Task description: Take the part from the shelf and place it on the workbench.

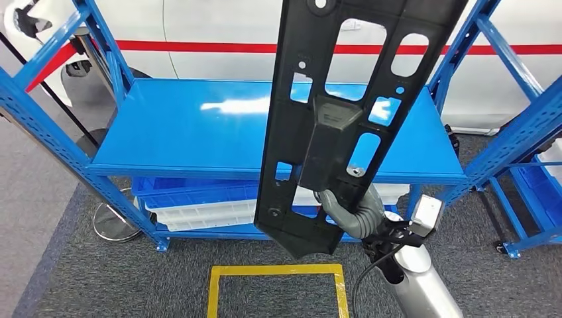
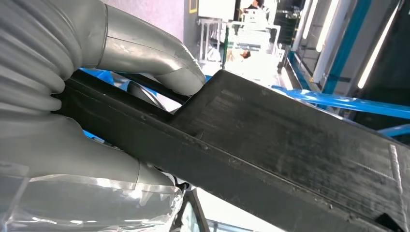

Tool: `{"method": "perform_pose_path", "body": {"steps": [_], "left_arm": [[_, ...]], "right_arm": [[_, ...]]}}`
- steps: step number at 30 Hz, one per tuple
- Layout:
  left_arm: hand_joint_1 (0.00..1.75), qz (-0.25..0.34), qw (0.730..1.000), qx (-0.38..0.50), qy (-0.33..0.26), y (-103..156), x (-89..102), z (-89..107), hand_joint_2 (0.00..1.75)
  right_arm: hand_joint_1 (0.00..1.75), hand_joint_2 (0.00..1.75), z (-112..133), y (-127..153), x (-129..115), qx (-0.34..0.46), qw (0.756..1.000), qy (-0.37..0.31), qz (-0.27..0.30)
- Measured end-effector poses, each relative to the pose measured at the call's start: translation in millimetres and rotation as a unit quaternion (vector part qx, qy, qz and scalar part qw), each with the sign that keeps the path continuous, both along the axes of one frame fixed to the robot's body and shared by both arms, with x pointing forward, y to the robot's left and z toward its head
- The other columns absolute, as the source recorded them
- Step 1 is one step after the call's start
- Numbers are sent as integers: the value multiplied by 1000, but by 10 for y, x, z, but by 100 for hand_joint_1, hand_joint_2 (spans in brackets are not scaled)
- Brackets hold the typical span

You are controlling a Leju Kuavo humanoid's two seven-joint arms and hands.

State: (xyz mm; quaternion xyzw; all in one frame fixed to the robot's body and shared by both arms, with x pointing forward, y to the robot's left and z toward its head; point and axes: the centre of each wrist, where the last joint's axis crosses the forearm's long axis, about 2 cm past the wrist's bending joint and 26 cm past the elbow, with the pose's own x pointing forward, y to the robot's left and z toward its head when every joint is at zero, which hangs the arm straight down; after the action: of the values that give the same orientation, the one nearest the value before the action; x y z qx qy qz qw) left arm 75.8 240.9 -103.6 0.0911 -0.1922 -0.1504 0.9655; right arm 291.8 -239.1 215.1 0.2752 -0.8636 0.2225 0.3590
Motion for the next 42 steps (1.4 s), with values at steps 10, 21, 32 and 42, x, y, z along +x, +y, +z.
{"method": "perform_pose_path", "body": {"steps": [10,21,32,42], "left_arm": [[0,-8,1000,10,11,31,-18,-6,175],[0,-13,1000,18,20,66,-34,-12,175],[0,-20,999,19,20,65,-16,-9,175],[0,-24,999,20,19,67,10,-4,175]], "right_arm": [[175,175,-10,35,-19,1,1000,4,0],[175,175,19,57,-23,7,1000,-1,2],[175,175,71,122,-10,13,1000,-9,4],[175,175,90,160,-17,15,1000,-10,6]]}}
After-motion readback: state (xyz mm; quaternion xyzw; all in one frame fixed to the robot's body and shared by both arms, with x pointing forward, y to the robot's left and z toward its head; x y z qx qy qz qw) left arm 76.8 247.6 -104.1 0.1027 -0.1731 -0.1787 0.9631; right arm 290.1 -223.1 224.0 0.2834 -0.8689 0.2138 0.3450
